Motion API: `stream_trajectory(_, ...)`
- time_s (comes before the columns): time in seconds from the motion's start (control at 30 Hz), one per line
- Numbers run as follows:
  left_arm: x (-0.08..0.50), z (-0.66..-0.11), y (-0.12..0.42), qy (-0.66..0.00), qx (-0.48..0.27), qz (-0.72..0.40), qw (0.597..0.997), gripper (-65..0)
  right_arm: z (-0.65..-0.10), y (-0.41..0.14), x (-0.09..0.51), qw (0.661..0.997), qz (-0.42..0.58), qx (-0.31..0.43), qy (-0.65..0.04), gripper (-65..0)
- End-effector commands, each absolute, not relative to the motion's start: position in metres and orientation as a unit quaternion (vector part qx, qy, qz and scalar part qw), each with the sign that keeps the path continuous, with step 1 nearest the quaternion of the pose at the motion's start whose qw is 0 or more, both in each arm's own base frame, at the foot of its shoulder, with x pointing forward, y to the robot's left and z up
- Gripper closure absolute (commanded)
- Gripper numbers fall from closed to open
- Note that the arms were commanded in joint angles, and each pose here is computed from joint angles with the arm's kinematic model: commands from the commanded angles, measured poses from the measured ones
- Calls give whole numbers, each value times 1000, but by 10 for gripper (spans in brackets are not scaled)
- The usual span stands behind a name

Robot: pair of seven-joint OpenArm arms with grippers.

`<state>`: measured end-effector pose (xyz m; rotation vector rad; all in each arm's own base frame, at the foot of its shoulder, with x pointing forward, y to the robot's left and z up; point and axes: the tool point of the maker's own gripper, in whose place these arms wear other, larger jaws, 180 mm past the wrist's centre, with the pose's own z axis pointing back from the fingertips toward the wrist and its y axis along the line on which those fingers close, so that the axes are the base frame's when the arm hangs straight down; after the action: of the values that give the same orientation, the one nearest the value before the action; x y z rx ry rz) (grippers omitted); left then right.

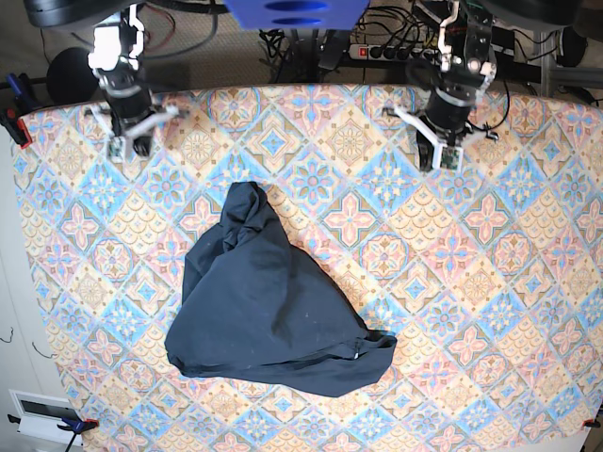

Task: Layout the t-shirt on the table in an organized manner, then fold the t-shirt properly
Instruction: 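Lower both arms from rest toward the crumpled navy t-shirt, then grasp the shirt edge nearest the right gripper and lift it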

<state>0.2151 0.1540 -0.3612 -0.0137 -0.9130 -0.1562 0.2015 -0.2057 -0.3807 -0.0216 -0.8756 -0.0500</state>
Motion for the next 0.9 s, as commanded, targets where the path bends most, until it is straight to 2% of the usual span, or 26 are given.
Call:
stream_trajectory(0.0, 223, -350, 153, -459, -10, -75, 885, 0, -369, -199, 212, 896, -16, -2, -444, 0)
stream_trajectory(0.2, 248, -334, 151, -490, -11, -75, 869, -1, -355, -168, 248, 883, 7, 32, -468, 0)
stream_trajectory(0.43, 263, -322, 147, -508, -32, -61, 859, -2, -333, -168, 283, 864, 10, 32, -502, -3)
stream_trajectory(0.57, 269, -317, 144, -516, -46, -54, 853, -6, -319, -165, 299, 852, 12, 34, -522, -61)
stream_trajectory(0.77, 270, -317, 142, -516, -50, -53, 854, -117, -295, -127, 326, 829, 49, 70, -552, -173)
stream_trajectory(0.87, 268, -318, 143, -514, -52, -53, 855, -148, -288, -106, 339, 820, 71, 88, -561, -200)
